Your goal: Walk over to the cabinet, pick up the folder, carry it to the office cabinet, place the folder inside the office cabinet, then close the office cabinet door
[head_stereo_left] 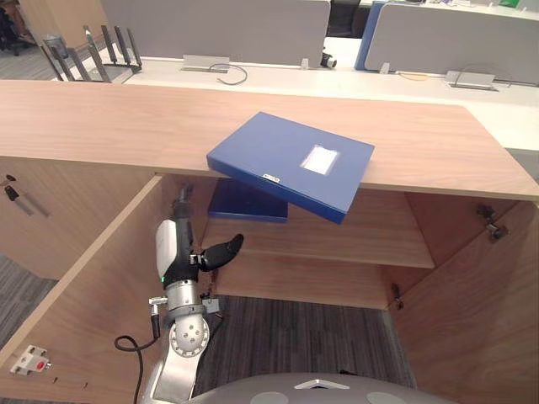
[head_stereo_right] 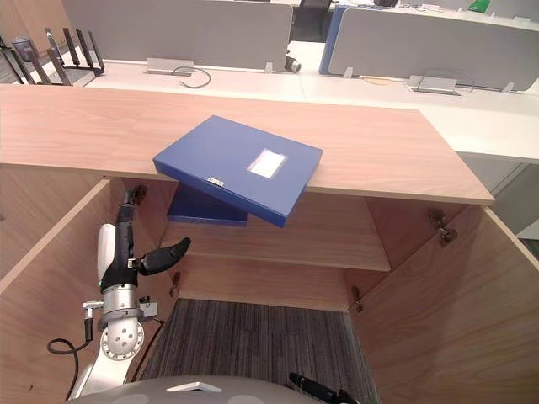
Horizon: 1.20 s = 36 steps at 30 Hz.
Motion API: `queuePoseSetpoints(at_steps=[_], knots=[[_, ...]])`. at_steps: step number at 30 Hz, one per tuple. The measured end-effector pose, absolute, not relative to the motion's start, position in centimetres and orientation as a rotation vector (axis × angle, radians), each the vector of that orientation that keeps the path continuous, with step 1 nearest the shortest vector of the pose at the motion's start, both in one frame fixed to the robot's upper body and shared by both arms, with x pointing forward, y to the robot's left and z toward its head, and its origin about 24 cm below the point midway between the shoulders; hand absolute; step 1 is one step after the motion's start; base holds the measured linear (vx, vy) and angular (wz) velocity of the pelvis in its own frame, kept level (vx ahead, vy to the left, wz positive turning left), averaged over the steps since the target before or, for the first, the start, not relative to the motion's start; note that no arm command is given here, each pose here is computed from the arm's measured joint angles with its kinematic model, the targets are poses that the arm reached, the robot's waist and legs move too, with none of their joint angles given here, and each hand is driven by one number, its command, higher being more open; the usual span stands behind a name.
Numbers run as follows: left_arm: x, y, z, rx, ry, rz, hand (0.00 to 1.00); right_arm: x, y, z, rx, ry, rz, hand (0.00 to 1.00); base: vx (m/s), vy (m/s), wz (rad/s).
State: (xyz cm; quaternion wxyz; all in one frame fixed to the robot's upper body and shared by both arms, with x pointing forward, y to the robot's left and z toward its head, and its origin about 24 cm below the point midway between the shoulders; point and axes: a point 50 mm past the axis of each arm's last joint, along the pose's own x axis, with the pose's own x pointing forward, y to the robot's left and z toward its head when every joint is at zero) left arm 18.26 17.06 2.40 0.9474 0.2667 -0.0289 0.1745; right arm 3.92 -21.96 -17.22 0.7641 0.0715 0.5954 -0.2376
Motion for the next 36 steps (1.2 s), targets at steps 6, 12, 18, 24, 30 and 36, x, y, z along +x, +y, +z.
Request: queuePoseSetpoints(at_steps=[6,12,18,24,30,36], knots=[[17.9,17.0,1.8,0.395,0.009,0.357,1.00,4.0,-21.9,-17.2,0.164,1.299,-0.504,1.00,-0.01,0.013,0.02],[17.4,17.0,1.3,0.341,0.046,0.386,1.00,4.2,-22.1,-17.2,0.152,1.298,-0.490,1.00,0.00,0.000,0.00],[17.9,17.1,3.6,0.590,-0.103,0.401,1.00,4.1,-22.1,-17.2,0.130,1.306,-0.473,1.00,0.00,0.000,0.00],[19.3,15.9,8.3,0.697,-0.368,0.429,1.00,3.6,-22.2,-17.3,0.144,1.321,-0.495,1.00,0.00,0.001,-0.01],[19.6,15.9,9.7,0.727,-0.435,0.495,1.00,3.3,-22.3,-17.3,0.161,1.324,-0.518,1.00,-0.02,0.007,-0.07],[19.7,15.2,10.4,0.837,-0.509,0.483,1.00,3.0,-22.3,-17.3,0.168,1.329,-0.521,1.00,0.00,0.000,0.00]])
